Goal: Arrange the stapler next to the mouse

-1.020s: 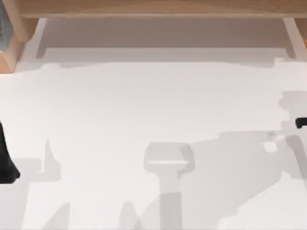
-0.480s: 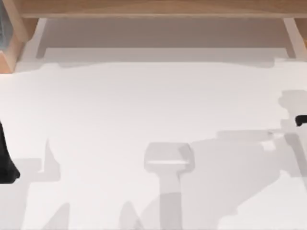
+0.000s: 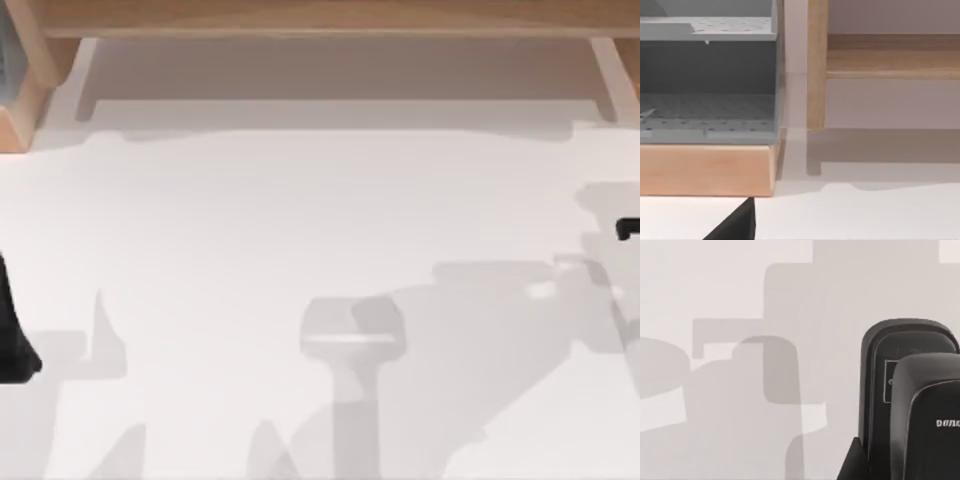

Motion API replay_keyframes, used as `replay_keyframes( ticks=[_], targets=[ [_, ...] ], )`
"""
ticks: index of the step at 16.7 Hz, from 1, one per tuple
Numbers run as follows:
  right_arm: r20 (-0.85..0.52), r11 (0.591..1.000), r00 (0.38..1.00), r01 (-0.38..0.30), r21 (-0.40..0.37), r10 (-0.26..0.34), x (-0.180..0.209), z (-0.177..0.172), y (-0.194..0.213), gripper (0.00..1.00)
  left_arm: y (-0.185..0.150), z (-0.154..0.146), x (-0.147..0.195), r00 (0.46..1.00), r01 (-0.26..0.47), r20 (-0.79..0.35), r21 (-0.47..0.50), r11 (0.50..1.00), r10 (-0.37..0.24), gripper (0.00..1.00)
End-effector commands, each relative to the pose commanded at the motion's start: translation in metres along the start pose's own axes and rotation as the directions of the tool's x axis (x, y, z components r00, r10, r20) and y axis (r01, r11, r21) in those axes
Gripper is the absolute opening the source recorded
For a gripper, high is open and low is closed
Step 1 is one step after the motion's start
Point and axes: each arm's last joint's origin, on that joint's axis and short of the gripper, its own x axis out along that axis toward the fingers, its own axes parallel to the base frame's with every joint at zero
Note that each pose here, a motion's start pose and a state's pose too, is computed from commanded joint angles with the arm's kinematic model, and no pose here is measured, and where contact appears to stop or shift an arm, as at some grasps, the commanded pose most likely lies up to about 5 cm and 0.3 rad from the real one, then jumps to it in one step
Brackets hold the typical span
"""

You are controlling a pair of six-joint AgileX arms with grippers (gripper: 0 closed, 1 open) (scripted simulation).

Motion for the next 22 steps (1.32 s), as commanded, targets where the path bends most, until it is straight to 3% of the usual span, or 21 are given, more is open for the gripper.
replay_keyframes(
  ticks=[10, 19, 22],
  targets=[
    [0.051, 1.0, 0.999, 0.0, 0.0, 0.0, 0.005, 0.006, 0.0, 0.0, 0.0, 0.0, 0.0, 1.0, 0.0, 0.0, 0.0, 1.0, 0.0, 1.0],
    [-0.116, 1.0, 0.993, 0.001, 0.003, -0.001, 0.038, -0.022, -0.001, 0.0, 0.0, 0.0, 0.0, 1.0, 0.0, 0.0, 0.0, 1.0, 0.0, 1.0],
    [-0.116, 1.0, 0.993, 0.001, 0.003, -0.001, 0.038, -0.022, -0.001, 0.0, 0.0, 0.0, 0.0, 1.0, 0.0, 0.0, 0.0, 1.0, 0.0, 1.0]
  ],
)
